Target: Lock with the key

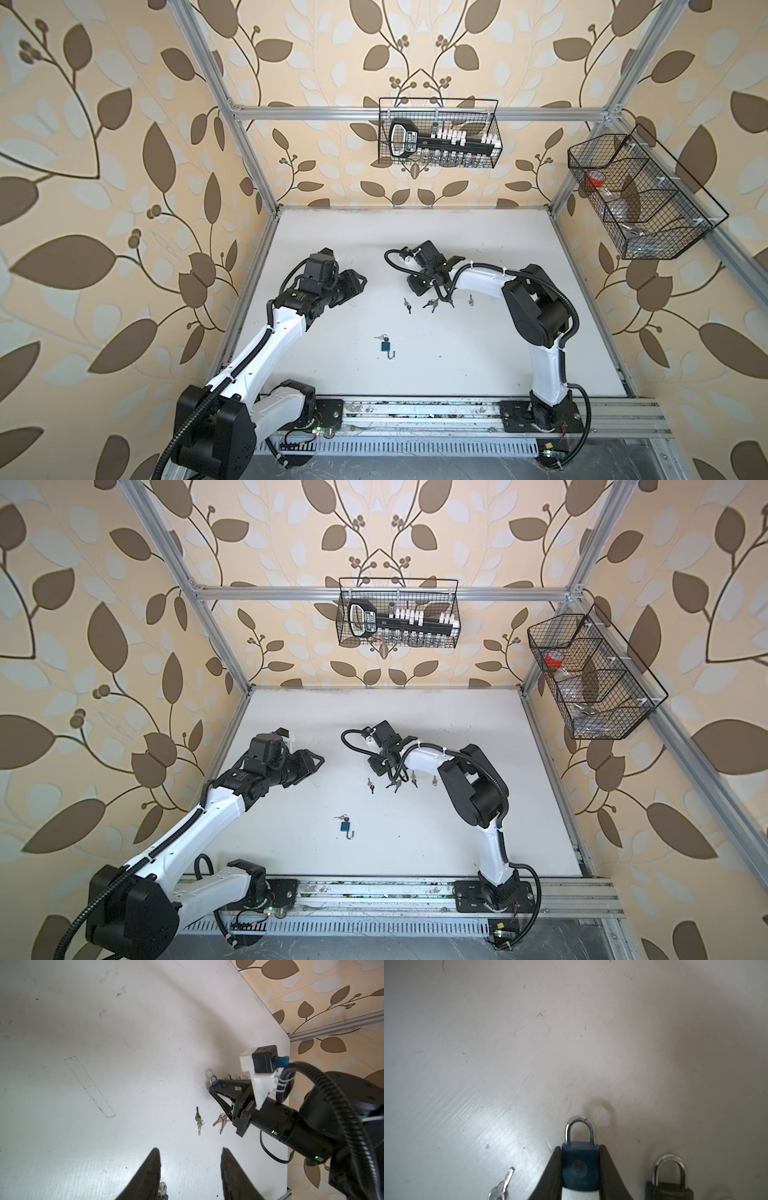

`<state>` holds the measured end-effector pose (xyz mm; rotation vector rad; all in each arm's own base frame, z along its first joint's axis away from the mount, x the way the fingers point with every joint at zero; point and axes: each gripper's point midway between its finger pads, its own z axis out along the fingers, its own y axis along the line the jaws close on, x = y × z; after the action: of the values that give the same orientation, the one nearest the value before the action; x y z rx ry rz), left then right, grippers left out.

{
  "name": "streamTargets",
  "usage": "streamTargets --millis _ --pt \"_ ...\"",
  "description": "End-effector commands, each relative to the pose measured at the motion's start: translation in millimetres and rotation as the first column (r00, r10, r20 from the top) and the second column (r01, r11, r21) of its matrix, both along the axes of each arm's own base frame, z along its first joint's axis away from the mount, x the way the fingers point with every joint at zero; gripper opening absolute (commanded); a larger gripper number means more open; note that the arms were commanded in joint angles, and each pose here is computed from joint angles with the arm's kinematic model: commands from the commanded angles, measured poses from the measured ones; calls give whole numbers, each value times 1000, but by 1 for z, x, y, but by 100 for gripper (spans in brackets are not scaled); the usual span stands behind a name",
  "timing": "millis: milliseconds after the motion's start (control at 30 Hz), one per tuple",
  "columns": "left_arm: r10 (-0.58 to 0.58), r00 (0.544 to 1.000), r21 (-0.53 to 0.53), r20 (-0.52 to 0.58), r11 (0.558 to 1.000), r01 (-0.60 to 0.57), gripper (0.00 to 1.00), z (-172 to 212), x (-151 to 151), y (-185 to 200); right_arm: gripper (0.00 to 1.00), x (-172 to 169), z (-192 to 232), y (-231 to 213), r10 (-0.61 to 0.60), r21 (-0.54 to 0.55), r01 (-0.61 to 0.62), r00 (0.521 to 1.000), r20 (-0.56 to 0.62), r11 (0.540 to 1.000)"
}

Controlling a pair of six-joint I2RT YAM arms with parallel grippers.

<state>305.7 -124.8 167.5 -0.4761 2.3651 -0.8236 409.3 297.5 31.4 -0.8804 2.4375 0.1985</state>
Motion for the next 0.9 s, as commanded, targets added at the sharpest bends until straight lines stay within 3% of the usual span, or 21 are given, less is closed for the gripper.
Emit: streamTargets --millis 0,200,600,867 --pt "17 1000 2 16 1000 -17 47 3 -3 6 10 5 -6 -2 3 -37 -3 1000 -10 999" --pt "17 1000 8 12 1000 -17 47 2 -3 7 14 9 -9 -3 2 -54 -3 1000 -16 999" --pt "-22 1000 38 21 999 21 52 5 -5 6 35 7 -15 -3 0 -51 -2 999 -36 999" --pt "-104 993 85 50 991 99 54 15 -7 1 42 12 24 1 -21 26 20 999 37 999"
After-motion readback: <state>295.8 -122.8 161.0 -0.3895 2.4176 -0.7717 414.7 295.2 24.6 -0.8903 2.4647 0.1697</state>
